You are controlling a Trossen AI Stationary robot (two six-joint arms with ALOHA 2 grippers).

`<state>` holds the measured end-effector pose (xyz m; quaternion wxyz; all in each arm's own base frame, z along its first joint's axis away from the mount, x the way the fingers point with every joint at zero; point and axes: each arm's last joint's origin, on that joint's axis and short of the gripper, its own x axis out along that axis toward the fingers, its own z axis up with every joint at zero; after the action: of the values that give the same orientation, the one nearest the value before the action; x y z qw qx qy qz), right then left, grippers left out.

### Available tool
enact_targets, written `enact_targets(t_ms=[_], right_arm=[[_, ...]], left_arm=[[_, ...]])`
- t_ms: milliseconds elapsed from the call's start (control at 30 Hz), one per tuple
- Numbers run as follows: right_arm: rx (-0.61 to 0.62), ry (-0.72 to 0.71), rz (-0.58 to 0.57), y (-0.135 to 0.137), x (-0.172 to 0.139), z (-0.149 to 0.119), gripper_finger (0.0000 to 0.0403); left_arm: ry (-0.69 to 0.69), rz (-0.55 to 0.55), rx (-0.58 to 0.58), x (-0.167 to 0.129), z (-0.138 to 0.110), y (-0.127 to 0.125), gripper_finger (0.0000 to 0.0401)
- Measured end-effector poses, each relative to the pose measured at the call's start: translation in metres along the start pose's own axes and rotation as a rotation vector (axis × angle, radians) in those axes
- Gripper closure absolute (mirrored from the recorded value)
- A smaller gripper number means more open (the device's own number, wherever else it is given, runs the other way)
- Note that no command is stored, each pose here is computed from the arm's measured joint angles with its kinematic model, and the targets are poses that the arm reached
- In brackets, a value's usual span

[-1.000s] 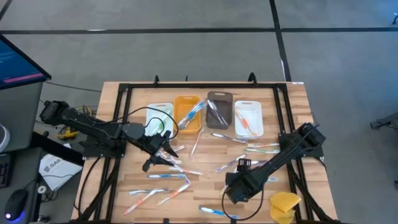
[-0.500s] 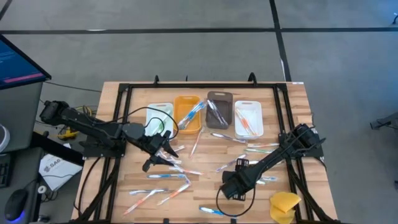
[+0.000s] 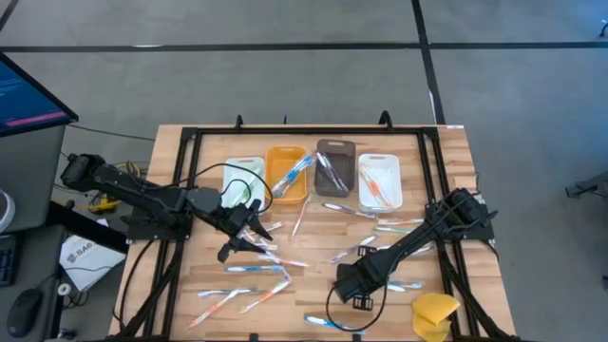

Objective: Pick & Place Toothbrushes
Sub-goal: Put the bottom green toothbrush into the left white bin

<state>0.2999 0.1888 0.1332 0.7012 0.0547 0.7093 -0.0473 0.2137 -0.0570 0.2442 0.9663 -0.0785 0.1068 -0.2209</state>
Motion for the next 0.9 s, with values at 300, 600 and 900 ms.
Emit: enact_targets(t_ms=[300, 600, 900], right_arm=[[0.02, 0.0, -0.008, 0.0, -0.001, 0.0, 0.0393], [-0.012, -0.065, 0.011, 0.008, -0.014, 0.012, 0.0395], [-0.031, -0.068, 0.027, 0.01, -0.017, 0.013, 0.0393]], left_arm=[[0.0, 0.0, 0.0, 0.0, 0.0, 0.0, 0.0229], [0.001, 0.0, 0.0, 0.0, 0.0, 0.0, 0.0229], [0.027, 0.022, -0.007, -0.001, -0.012, 0.002, 0.0229]])
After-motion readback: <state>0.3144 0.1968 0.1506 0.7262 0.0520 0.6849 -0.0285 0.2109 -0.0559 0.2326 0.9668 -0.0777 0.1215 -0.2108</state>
